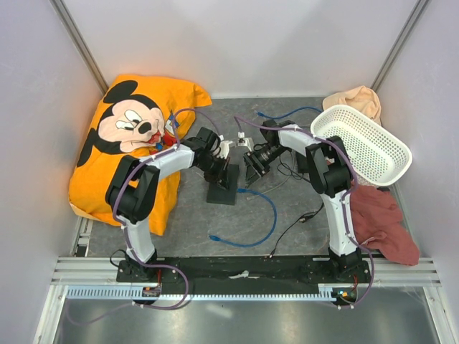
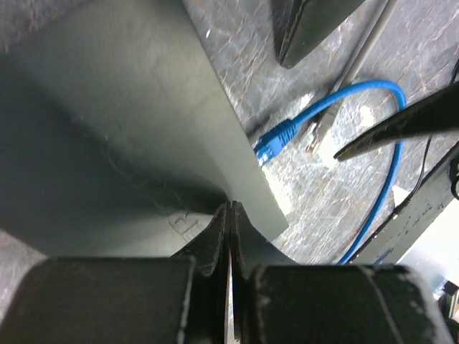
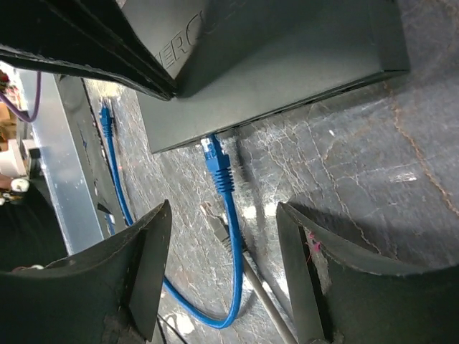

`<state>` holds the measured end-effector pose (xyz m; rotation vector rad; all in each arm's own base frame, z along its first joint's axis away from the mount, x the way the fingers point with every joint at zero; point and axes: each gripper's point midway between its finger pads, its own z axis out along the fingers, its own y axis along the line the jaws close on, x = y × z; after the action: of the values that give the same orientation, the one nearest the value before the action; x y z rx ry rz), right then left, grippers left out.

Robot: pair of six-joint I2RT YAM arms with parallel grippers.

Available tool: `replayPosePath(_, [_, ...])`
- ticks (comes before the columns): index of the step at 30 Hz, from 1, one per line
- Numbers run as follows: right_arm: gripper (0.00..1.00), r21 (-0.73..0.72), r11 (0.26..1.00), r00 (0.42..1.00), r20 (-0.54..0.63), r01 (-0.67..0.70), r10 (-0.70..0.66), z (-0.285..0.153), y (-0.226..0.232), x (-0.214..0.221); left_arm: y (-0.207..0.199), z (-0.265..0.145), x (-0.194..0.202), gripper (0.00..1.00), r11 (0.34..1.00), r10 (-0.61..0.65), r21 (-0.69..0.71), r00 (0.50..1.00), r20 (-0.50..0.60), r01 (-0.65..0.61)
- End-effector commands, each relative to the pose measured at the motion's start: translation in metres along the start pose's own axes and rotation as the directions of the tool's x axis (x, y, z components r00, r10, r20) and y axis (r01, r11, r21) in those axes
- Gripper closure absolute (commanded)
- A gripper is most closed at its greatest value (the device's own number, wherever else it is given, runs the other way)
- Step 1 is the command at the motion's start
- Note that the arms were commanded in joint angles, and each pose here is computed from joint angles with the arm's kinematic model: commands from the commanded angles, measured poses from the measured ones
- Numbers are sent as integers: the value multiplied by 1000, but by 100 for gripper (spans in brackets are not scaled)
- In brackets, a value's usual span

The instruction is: Pull the plug from the switch port

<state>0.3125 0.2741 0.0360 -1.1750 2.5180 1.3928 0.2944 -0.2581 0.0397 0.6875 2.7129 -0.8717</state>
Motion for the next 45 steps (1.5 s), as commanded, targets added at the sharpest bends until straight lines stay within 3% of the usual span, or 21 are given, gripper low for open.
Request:
replayPosePath(1, [32, -10, 1000, 1000, 11, 15, -15, 8, -3, -10, 29, -4, 18, 98, 992, -9, -127, 1000, -23, 6])
replayPosePath(9, [34, -30, 999, 999, -14, -40, 40, 31, -3, -6, 48, -7, 30, 98, 983, -83, -167, 996, -29, 77])
replayPosePath(24, [41, -20, 996, 996, -39, -86, 85, 49, -11, -1, 65, -1, 38, 98, 968, -115, -232, 992, -47, 101])
replayPosePath(45, [66, -57, 994, 995, -52, -89, 86, 61, -21, 5, 71, 1, 39, 98, 965, -124, -239, 991, -55, 107])
